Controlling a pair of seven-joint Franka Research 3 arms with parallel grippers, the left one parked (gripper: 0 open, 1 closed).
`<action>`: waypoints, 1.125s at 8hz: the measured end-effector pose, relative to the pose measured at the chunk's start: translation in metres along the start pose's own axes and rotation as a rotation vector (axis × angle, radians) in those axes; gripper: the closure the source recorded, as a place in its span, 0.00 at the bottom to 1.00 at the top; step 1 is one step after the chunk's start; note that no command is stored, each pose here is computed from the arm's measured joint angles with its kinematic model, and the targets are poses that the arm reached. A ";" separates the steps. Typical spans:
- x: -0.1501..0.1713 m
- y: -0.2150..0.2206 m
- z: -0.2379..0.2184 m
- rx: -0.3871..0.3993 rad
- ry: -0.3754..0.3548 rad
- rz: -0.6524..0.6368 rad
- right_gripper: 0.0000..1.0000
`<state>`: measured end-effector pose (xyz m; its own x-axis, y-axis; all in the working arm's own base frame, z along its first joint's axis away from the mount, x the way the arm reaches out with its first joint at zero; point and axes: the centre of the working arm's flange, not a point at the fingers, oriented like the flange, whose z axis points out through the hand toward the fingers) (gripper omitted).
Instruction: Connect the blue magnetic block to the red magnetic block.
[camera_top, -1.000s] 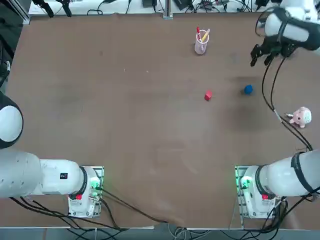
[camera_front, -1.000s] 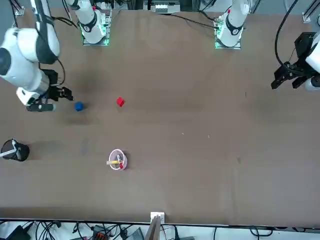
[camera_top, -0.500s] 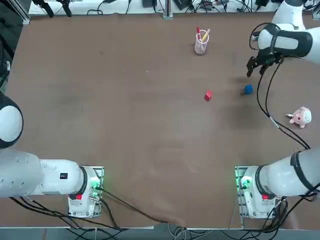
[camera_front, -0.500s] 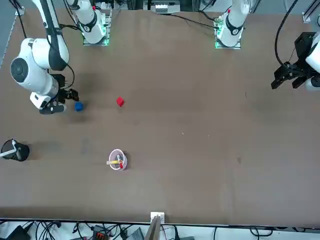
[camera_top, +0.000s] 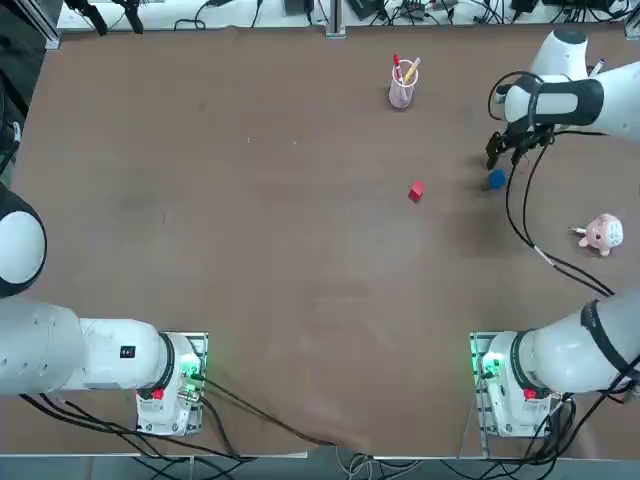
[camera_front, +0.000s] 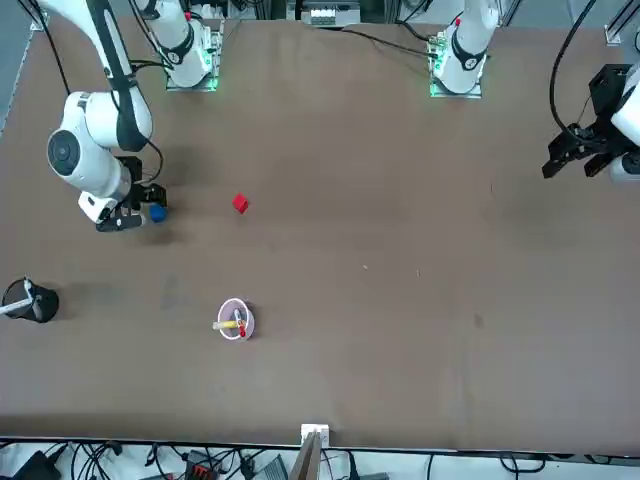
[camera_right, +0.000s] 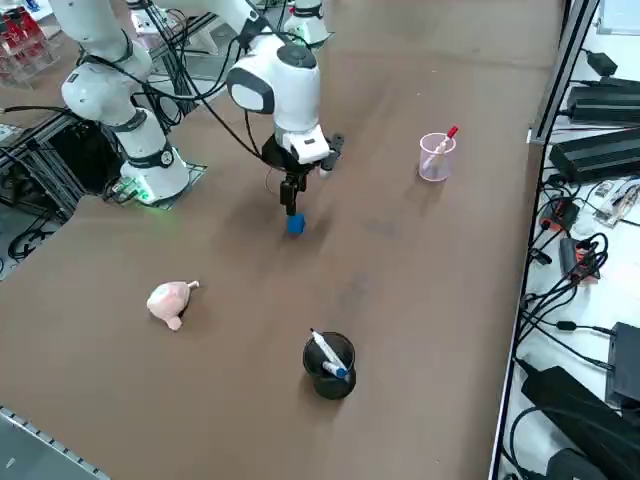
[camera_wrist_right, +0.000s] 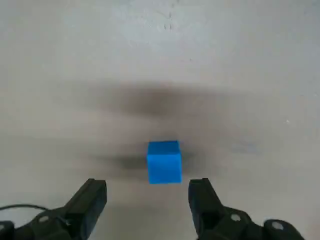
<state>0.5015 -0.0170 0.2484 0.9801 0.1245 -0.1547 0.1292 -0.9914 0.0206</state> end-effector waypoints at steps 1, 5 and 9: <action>0.001 0.000 0.008 -0.003 -0.002 -0.001 0.00; 0.005 0.000 0.036 -0.011 -0.015 -0.004 0.00; 0.006 0.000 0.053 -0.015 -0.025 -0.007 0.46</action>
<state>0.4995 -0.0185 0.1949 0.9751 0.1300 -0.1796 0.1383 -0.9898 0.0344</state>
